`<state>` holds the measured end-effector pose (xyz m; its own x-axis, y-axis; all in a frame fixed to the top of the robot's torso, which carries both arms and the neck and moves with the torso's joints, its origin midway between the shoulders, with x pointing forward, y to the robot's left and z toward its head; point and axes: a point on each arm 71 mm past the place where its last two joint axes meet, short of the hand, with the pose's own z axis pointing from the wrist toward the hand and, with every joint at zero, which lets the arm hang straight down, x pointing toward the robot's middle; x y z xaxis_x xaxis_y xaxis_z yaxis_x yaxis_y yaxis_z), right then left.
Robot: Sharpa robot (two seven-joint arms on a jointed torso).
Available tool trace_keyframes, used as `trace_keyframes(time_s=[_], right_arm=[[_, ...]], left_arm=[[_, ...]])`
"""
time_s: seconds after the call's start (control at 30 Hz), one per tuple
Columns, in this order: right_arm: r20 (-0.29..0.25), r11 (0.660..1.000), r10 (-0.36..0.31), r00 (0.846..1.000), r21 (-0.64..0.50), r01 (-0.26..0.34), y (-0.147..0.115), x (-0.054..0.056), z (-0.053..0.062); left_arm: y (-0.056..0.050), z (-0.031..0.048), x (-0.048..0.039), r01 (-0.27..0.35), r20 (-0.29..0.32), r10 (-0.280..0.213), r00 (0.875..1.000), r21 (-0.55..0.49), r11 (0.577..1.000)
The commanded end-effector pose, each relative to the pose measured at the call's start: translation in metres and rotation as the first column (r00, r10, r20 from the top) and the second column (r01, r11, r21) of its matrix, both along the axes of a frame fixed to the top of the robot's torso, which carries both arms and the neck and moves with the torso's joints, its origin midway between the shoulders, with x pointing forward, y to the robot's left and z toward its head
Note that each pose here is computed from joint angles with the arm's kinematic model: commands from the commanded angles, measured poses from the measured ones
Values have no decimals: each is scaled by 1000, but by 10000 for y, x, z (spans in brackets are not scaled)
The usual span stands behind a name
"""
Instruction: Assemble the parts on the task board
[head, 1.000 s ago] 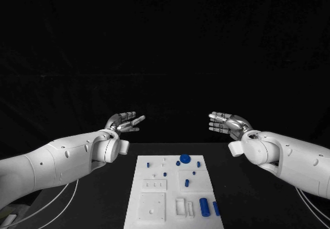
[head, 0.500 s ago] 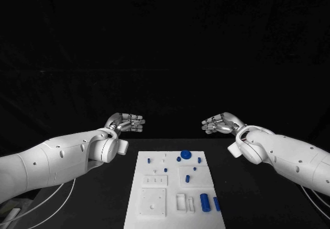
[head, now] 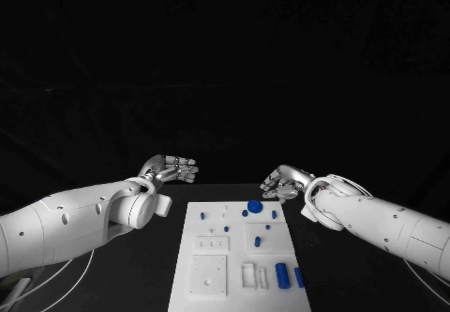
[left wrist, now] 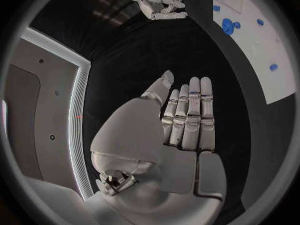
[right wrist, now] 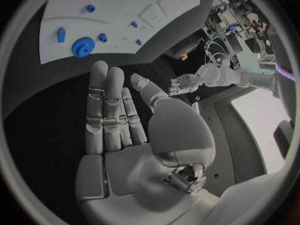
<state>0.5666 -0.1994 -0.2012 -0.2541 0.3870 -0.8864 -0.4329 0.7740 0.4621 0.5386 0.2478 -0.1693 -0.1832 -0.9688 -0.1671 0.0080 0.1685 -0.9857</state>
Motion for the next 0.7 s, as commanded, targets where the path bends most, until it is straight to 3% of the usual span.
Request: trace_keyframes(time_s=[0.03,0.33,0.7], right_arm=[[85,983,33,996,-181,-17,70,-7,-10],[181,959,42,983,-284,12,237,-11,16],[215,920,70,974,-392,20,399,-5,4]], left_arm=[[-59,60,-28,46,25,-46,999,-3,999],[-118,178,-98,79,40,-78,996,-21,997],[-193,308,-176,109,58,-107,993,-30,994]])
